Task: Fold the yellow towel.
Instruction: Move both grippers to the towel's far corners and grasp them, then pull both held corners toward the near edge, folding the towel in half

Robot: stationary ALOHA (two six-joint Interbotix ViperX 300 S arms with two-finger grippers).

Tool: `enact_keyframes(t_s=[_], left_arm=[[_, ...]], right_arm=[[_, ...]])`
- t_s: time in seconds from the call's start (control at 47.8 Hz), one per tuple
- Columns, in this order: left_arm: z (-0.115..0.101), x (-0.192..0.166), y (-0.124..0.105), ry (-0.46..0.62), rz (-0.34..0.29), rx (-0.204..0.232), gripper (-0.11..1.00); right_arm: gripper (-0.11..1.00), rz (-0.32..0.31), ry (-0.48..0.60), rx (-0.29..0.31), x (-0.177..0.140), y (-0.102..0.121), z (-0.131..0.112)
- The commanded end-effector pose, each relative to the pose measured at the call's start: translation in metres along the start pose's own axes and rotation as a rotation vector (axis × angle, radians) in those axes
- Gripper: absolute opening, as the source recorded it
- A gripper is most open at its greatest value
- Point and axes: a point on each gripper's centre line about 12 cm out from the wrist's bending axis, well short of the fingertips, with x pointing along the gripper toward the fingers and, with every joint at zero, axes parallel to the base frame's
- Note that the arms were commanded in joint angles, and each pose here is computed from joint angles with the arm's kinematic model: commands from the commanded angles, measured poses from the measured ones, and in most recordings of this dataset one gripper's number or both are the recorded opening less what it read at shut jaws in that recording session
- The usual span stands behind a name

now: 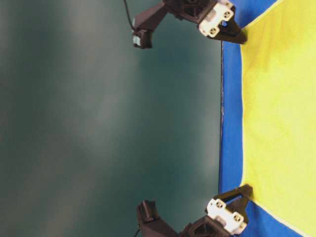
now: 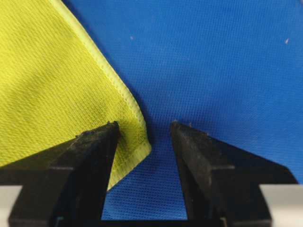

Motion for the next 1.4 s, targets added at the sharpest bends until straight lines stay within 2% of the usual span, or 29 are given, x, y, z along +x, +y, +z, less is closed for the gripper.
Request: enact_keyframes(t_s=[0.0, 0.084, 0.146, 0.209, 0.314, 0.377, 0.418, 0.628, 0.879, 0.941, 1.192, 1.381], left_arm=[[0.009, 0.004, 0.004, -0.028, 0.010, -0.009, 0.72], [0.007, 0.005, 0.008, -0.020, 0.019, -0.013, 0.70], [0.006, 0.006, 0.009, -0.012, 0.021, -0.010, 0.63], [0.004, 0.007, 0.009, -0.003, 0.021, -0.004, 0.49], [0.001, 0.007, 0.006, 0.019, 0.016, 0.003, 0.21], [0.001, 0.007, 0.003, 0.023, 0.009, 0.010, 0.05], [0.001, 0.007, 0.002, 0.023, 0.005, 0.013, 0.01], [0.010, 0.000, 0.000, 0.017, 0.003, 0.024, 0.01], [0.064, -0.028, -0.002, -0.127, 0.001, 0.088, 0.01], [0.072, -0.033, -0.002, -0.144, 0.002, 0.098, 0.01], [0.072, -0.036, -0.003, -0.117, 0.000, 0.107, 0.01], [0.070, -0.041, -0.013, -0.115, -0.026, 0.122, 0.01]], right_arm=[[0.53, -0.006, -0.029, 0.003, 0.000, -0.003, 0.008], [0.50, -0.006, -0.026, -0.001, 0.001, -0.003, 0.006], [0.45, -0.005, -0.023, -0.010, 0.001, -0.003, 0.004], [0.33, -0.003, -0.012, -0.021, 0.001, -0.003, 0.001], [0.04, -0.004, -0.010, -0.020, 0.000, -0.003, 0.000], [0.03, -0.003, -0.009, -0.019, 0.000, -0.003, 0.000], [0.03, -0.003, -0.011, -0.015, 0.000, -0.003, 0.000], [0.03, -0.006, -0.057, 0.008, -0.011, -0.003, 0.011], [0.03, -0.009, -0.140, 0.016, -0.037, -0.004, 0.030], [0.03, -0.009, -0.155, 0.016, -0.042, -0.004, 0.033], [0.03, -0.009, -0.170, 0.018, -0.049, -0.004, 0.036], [0.03, 0.008, -0.150, 0.001, -0.056, 0.005, 0.032]])
